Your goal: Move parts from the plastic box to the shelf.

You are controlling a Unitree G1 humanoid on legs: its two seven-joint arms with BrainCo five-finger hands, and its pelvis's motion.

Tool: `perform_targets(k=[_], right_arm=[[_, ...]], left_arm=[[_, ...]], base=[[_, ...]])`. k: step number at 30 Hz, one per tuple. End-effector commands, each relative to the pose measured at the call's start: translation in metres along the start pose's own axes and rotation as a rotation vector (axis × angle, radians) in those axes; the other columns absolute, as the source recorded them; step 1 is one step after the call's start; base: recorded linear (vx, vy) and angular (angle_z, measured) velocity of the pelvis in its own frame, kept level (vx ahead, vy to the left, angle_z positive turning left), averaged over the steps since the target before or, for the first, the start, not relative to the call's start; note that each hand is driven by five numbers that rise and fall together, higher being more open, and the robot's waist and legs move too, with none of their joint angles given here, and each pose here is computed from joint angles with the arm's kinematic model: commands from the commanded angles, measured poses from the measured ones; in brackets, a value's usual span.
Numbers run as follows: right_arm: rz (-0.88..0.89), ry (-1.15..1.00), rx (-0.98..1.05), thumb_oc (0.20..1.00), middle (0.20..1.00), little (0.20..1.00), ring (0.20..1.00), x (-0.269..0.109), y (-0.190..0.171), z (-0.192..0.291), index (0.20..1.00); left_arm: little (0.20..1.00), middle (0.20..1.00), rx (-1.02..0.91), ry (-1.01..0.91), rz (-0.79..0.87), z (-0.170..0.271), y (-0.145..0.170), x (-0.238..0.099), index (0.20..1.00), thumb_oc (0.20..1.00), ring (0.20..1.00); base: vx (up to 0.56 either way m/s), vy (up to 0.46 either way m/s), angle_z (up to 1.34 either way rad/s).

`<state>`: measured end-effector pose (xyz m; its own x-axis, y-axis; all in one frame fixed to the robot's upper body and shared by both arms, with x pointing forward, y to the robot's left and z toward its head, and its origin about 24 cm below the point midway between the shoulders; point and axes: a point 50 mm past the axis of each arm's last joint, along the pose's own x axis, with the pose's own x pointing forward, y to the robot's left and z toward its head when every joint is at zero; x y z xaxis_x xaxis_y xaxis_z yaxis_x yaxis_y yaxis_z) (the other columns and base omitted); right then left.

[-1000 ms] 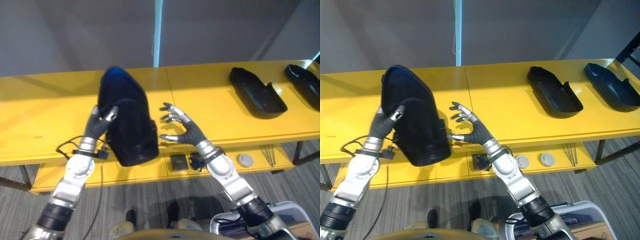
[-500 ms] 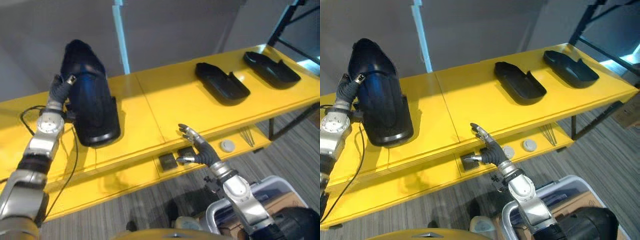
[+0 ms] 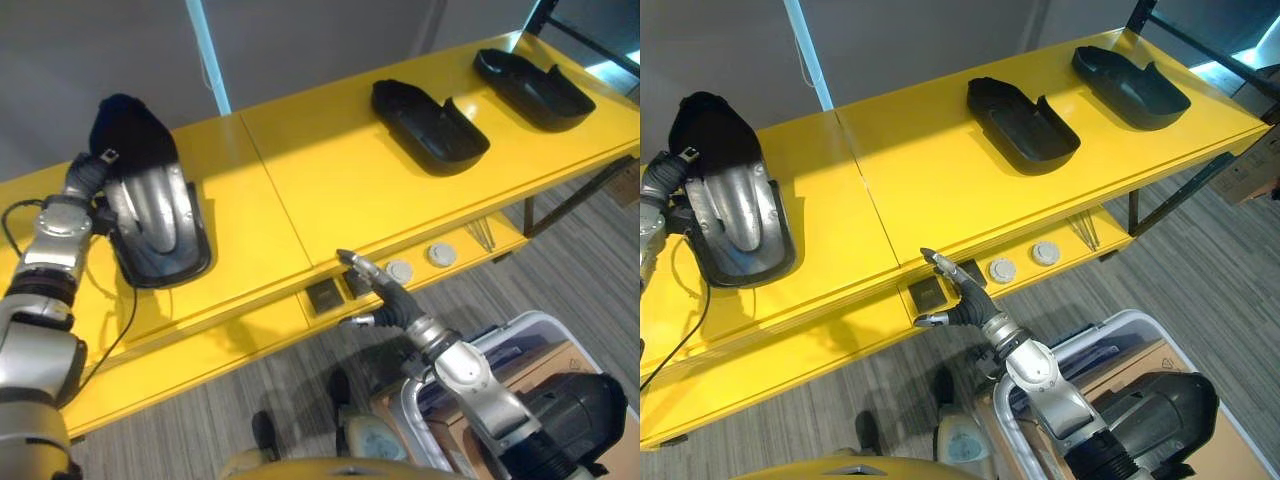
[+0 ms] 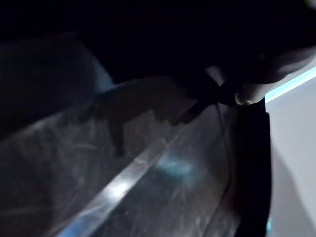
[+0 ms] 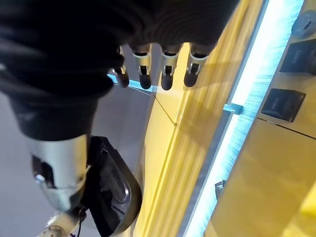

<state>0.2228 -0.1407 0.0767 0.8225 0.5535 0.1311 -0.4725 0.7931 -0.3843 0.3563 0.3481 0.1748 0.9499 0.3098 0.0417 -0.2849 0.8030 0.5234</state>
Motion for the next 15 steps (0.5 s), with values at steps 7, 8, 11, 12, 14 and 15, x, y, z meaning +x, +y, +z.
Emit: perform_targets(k=[7,8,11,12,14,15], right_arm=[[0.022,-0.175,-0.037,1.0,1.0,1.0,1.0,0.01,-0.005,0.03,1.0],[0.023,-0.176,-0.042,1.0,1.0,1.0,1.0,0.01,-0.005,0.031,1.0],[0.023,-0.175,-0.044,1.0,1.0,1.0,1.0,0.011,-0.005,0.031,1.0],[0.023,-0.175,-0.046,1.0,1.0,1.0,1.0,0.012,-0.005,0.031,1.0],[0.019,-0.178,-0.051,1.0,1.0,1.0,1.0,0.013,-0.005,0.031,1.0],[0.013,-0.183,-0.056,1.0,1.0,1.0,1.0,0.014,-0.006,0.032,1.0]], left_arm=[[0.2,0.2,0.157,-0.099,0.192,0.046,0.053,0.006,0.2,0.2,0.2],[0.2,0.2,0.16,-0.103,0.189,0.046,0.051,0.006,0.2,0.2,0.2],[0.2,0.2,0.116,-0.092,0.183,0.042,0.044,0.008,0.2,0.2,0.2],[0.2,0.2,0.104,-0.084,0.18,0.04,0.041,0.008,0.2,0.2,0.2],[0.2,0.2,0.099,-0.079,0.18,0.039,0.038,0.009,0.2,0.2,0.2],[0.2,0.2,0.089,-0.059,0.178,0.035,0.034,0.01,0.2,0.2,0.2]], base=[[0.0,-0.005,0.04],[-0.03,0.003,0.06],[-0.01,0.0,0.03],[0.0,0.0,0.0],[0.0,0.0,0.0],[0.0,0.0,0.0]])
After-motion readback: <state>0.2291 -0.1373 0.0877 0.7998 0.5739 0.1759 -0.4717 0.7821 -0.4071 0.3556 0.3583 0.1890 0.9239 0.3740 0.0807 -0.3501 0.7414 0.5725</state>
